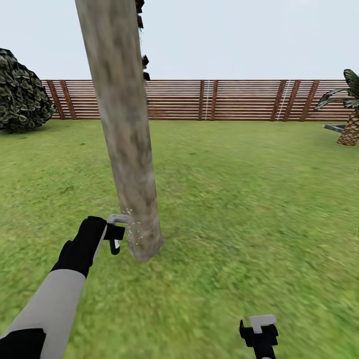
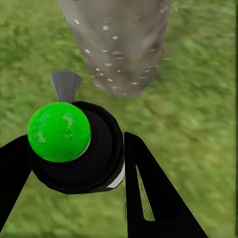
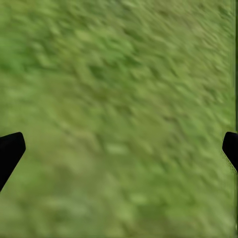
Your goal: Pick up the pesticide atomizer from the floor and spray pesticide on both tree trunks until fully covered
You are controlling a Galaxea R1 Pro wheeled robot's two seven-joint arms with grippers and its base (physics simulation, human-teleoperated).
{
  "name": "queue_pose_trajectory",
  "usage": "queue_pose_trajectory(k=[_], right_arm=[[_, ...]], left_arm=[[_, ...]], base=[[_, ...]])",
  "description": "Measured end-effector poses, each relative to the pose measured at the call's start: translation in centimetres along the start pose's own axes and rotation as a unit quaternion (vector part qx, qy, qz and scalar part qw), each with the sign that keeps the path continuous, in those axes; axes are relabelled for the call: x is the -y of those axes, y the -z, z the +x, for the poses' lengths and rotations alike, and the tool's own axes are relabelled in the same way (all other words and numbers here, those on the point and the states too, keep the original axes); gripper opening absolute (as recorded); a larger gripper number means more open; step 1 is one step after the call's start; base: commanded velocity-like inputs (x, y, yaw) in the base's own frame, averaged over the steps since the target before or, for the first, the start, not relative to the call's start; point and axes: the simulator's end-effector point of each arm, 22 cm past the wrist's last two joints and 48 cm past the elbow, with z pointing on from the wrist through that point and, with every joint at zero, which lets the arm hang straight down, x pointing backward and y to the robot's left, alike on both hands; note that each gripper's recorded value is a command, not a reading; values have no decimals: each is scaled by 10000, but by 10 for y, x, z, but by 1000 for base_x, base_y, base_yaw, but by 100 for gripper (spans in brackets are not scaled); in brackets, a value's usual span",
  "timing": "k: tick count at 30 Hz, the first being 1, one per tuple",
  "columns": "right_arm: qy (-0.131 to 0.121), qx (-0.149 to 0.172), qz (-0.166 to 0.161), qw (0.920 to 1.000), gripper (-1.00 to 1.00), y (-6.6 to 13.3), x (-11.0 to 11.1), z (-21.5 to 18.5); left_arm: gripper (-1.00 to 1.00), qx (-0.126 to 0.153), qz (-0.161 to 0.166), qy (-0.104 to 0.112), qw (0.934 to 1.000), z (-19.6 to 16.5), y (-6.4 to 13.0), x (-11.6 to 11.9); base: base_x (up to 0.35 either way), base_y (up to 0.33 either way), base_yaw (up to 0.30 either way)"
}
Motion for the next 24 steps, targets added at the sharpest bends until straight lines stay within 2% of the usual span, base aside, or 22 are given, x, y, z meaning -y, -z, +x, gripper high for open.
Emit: queue_pose_trajectory(k=[6,17,21,24], right_arm=[[0,-1,0,10000,100,0,0,0],[4,1,-2,10000,100,0,0,0],[5,3,-3,10000,100,0,0,0],[6,2,-5,10000,100,0,0,0]], left_arm=[[-100,113,-48,1,9999,-7,5,-3],[-100,128,-94,21,9999,-7,5,-7],[-100,123,-107,21,9999,-6,5,-8],[-100,90,-372,0,9993,-3,6,-33]], base=[[0,-271,0],[0,-274,0],[0,-274,144],[0,-274,266]])
